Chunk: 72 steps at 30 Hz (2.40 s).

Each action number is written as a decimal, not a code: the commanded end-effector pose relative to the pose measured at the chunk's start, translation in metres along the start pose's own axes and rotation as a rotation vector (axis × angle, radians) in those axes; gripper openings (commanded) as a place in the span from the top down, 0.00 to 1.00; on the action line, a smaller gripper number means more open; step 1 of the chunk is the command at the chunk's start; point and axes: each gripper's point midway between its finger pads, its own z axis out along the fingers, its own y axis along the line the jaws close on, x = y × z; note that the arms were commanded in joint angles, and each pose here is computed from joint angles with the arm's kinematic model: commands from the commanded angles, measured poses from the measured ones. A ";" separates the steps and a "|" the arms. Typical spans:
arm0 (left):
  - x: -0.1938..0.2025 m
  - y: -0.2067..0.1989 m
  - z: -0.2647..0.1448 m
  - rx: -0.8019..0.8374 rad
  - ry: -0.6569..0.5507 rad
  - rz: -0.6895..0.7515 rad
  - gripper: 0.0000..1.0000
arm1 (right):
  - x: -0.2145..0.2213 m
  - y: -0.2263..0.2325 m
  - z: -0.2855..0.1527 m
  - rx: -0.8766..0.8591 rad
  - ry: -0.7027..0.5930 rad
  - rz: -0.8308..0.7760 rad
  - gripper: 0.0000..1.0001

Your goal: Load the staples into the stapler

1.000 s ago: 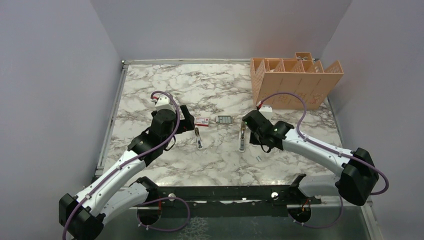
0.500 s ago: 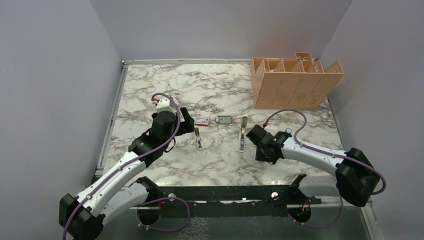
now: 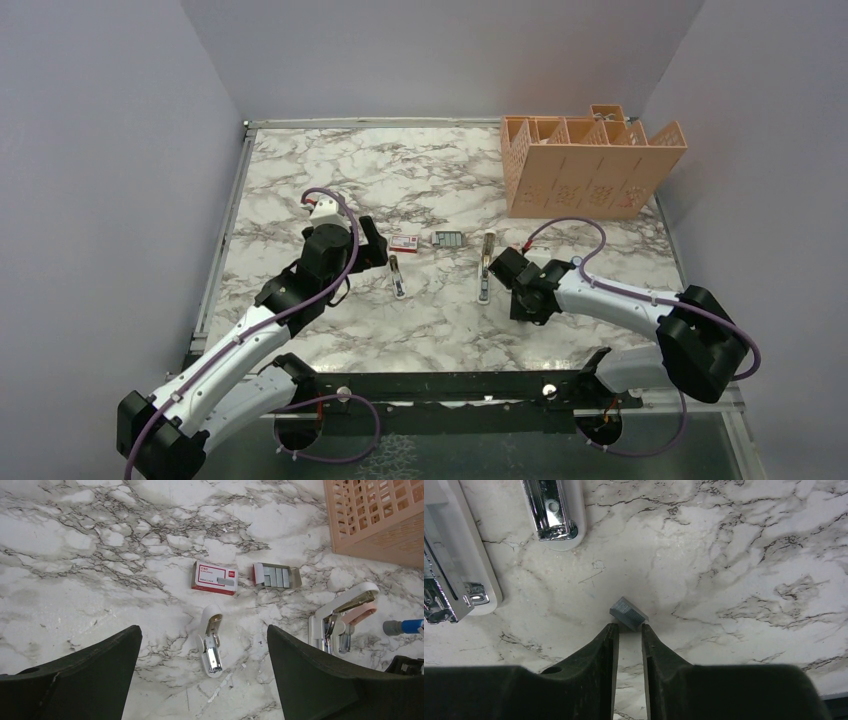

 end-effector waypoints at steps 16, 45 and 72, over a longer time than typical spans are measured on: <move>-0.008 0.002 -0.003 -0.005 -0.035 -0.020 0.04 | -0.032 -0.008 -0.008 0.012 -0.086 0.068 0.74; -0.005 0.004 0.000 -0.022 -0.024 -0.012 0.05 | -0.005 0.000 0.014 -0.060 0.056 0.048 0.90; 0.074 -0.047 -0.003 0.302 0.269 -0.168 0.04 | -0.022 0.043 -0.019 -0.381 -0.045 0.131 0.99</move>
